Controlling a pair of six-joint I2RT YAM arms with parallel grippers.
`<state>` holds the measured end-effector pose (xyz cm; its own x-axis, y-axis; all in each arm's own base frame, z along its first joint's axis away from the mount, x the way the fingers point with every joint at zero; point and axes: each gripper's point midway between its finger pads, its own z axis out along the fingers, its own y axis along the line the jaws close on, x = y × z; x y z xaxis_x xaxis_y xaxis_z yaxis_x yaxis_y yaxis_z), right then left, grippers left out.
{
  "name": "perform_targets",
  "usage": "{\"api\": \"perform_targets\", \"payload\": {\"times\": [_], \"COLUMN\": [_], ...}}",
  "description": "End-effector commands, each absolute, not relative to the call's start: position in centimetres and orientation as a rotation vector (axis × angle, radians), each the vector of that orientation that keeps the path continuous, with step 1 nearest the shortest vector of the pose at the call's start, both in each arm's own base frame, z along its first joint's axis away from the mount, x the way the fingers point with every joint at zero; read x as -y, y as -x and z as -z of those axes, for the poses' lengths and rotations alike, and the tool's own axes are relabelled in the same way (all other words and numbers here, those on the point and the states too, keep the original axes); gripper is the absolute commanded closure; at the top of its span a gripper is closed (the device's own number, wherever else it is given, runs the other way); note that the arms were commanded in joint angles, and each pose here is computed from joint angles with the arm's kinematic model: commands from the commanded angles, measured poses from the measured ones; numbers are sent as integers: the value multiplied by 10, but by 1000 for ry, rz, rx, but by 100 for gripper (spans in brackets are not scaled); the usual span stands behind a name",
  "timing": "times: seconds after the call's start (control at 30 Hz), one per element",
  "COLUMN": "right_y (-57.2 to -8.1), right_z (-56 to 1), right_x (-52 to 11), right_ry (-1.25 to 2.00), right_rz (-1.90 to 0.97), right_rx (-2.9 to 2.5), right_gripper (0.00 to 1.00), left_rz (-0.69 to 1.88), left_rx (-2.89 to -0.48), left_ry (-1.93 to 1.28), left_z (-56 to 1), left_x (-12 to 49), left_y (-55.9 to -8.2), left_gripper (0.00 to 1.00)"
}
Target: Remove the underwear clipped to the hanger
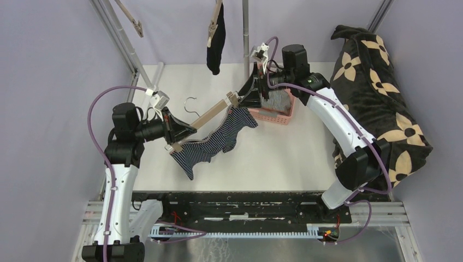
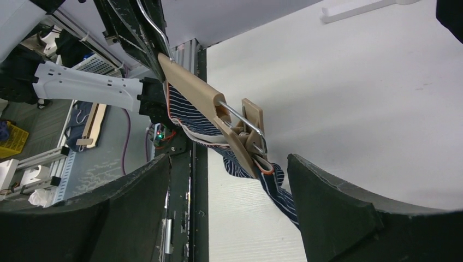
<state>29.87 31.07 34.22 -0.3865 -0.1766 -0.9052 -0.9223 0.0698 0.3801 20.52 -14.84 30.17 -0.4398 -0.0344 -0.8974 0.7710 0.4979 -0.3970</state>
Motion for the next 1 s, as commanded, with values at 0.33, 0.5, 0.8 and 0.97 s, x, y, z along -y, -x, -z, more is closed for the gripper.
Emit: {"api": "perform_targets", "payload": {"times": [0.33,0.5,0.8,0.97], "right_y": [-300,-299,-288,-285], "right_z": [-371,-371,-359,-353], "right_x": [-333,-340,-348,-347], "right_ry": [1176,1181,1210,1225], "right_rz": [-1456,-1480,-1525,-1505], "right_rx": [-1503,-1492,-1520,-1533], "right_gripper": [13,18,80,99], "left_rz": [1156,1155,1164,1153], "left_rx": [-1721,-1736,-1743,-1691], "left_ry": [-649,-633,-580,-572], "left_z": [-320,-314,-307,-318], "left_x": [157,156,156,156], "left_y": [-198,-200,-209,-216], "left_gripper": [97,97,97,97]}}
